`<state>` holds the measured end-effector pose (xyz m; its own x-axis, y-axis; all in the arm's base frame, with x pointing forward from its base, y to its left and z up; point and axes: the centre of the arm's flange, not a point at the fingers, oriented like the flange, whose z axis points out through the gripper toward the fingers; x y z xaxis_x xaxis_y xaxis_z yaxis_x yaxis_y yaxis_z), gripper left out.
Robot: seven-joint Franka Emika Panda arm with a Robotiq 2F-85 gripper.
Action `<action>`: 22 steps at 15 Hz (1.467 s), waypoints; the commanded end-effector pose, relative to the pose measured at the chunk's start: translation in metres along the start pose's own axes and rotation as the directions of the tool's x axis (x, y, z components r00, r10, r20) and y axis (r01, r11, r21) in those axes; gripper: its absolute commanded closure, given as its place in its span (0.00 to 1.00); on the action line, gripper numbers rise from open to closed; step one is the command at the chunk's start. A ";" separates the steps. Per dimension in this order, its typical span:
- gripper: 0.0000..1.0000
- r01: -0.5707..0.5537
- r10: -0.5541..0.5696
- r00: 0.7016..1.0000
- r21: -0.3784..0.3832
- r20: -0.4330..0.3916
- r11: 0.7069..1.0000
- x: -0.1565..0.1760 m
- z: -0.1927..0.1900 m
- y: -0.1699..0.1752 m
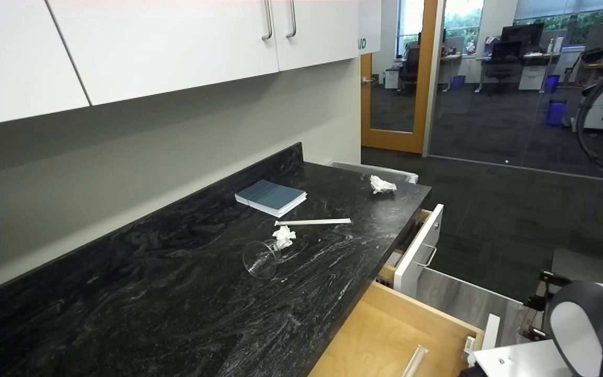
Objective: Pick up the plastic cup from the drawer, put it on the countertop and close the drawer.
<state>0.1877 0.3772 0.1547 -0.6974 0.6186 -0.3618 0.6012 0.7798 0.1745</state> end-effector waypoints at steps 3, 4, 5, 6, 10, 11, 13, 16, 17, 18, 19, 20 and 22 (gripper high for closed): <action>1.00 -0.011 0.019 0.996 -0.090 0.093 0.996 -0.039 0.019 0.030; 1.00 -0.011 0.021 0.995 -0.099 0.097 0.995 -0.045 0.022 0.035; 1.00 -0.007 0.018 0.994 -0.102 0.105 0.995 -0.052 0.027 0.041; 1.00 -0.007 0.019 0.993 -0.107 0.115 0.994 -0.058 0.031 0.045; 1.00 -0.004 0.018 0.991 -0.106 0.134 0.994 -0.084 0.060 0.067; 1.00 -0.008 0.023 0.990 -0.106 0.138 0.994 -0.091 0.068 0.073; 1.00 -0.019 0.035 0.988 -0.103 0.149 0.995 -0.103 0.085 0.084; 1.00 -0.040 0.057 0.984 -0.103 0.166 0.994 -0.110 0.098 0.095; 1.00 -0.044 0.062 0.983 -0.104 0.170 0.994 -0.109 0.098 0.096; 1.00 -0.043 0.062 0.981 -0.107 0.182 0.993 -0.106 0.095 0.097; 1.00 -0.045 0.067 0.979 -0.119 0.193 0.992 -0.101 0.088 0.096; 1.00 -0.044 0.071 0.974 -0.129 0.213 0.991 -0.097 0.080 0.094; 1.00 -0.039 0.073 0.966 -0.140 0.246 0.989 -0.092 0.067 0.092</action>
<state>0.3392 0.3770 0.1263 -0.5847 0.6362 -0.5033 0.5907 0.7592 0.2733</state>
